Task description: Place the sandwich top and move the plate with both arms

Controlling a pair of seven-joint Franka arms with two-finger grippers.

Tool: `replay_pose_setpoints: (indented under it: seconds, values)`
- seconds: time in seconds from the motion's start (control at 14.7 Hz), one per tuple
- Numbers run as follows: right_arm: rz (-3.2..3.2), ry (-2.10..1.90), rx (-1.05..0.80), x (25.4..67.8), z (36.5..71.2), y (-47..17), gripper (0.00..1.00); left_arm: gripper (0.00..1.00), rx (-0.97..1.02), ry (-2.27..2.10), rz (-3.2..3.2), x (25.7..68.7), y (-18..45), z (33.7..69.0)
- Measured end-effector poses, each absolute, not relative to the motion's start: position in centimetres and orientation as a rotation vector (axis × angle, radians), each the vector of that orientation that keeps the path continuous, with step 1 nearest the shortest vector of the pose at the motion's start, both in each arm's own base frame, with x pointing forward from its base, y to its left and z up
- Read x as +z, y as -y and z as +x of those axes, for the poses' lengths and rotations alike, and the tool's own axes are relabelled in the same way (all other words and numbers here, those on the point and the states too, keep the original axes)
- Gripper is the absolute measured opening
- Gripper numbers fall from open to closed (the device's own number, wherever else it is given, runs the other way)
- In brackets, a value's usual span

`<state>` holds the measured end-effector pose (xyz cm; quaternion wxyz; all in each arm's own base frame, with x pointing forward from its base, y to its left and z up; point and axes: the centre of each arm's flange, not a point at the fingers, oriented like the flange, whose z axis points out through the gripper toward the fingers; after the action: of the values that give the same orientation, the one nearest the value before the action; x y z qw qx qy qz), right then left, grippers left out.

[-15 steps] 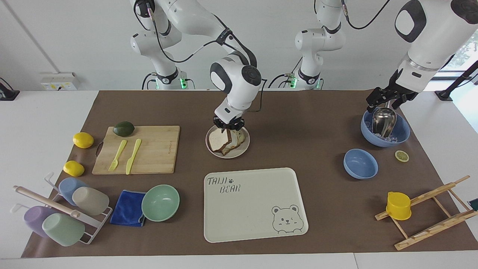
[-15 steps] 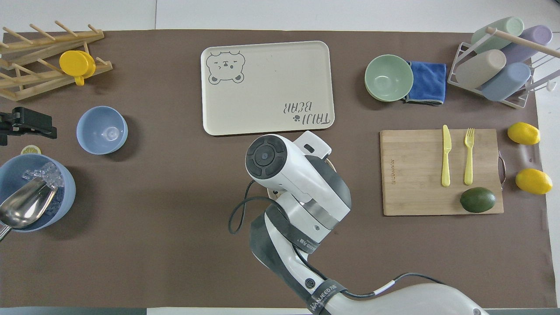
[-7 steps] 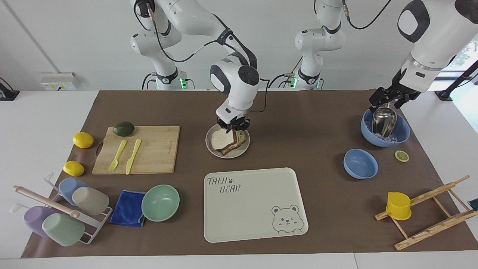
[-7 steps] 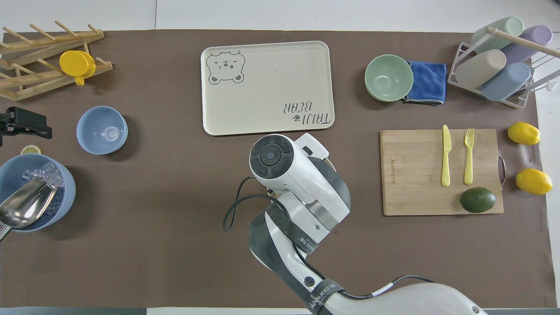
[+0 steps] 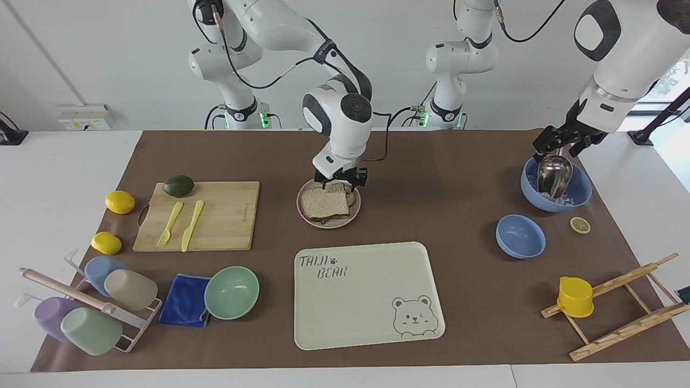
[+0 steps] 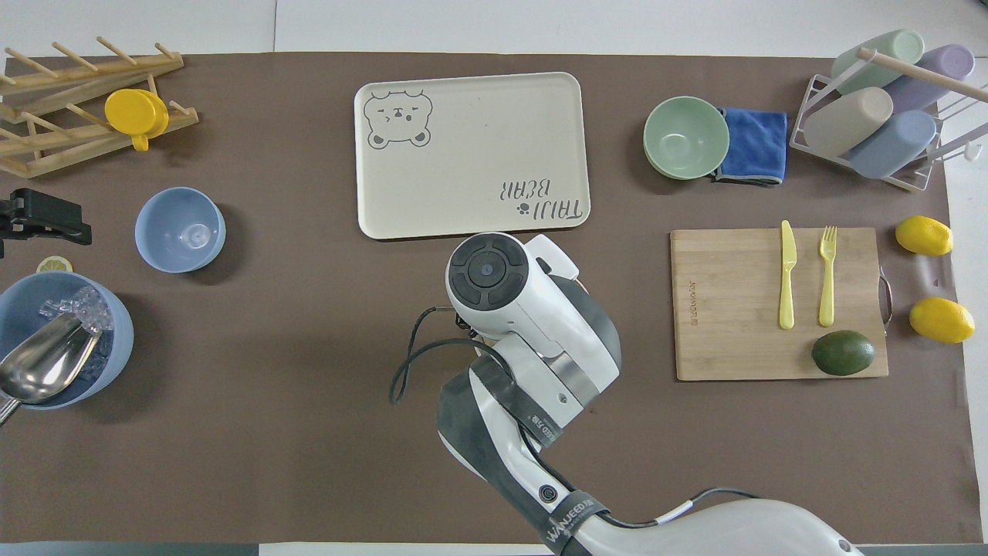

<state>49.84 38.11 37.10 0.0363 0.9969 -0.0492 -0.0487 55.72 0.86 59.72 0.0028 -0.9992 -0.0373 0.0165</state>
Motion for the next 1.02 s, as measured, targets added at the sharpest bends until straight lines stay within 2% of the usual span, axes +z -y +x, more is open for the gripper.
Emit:
replay_pose_setpoints:
  seconds: [0.07, 0.48, 0.82, 1.02]
  values:
    - [3.086, 0.192, -0.149, 38.1, 50.5, -37.5, 0.99, 1.0, 0.052, 0.116, -3.133, 59.7, -0.8, 55.7]
    - [3.143, 0.257, -0.075, 44.7, 54.2, -30.0, 1.0, 1.0, 0.06, 0.052, -3.143, 58.0, 1.7, 55.0]
    - [3.139, 0.061, -0.143, 50.3, 56.8, -17.2, 1.0, 1.0, 0.03, 0.058, -3.266, 54.8, 7.4, 53.4]
    - [3.143, 0.058, -0.146, 53.3, 56.6, -11.5, 1.0, 1.0, 0.052, 0.022, -3.331, 52.6, 11.8, 52.5]
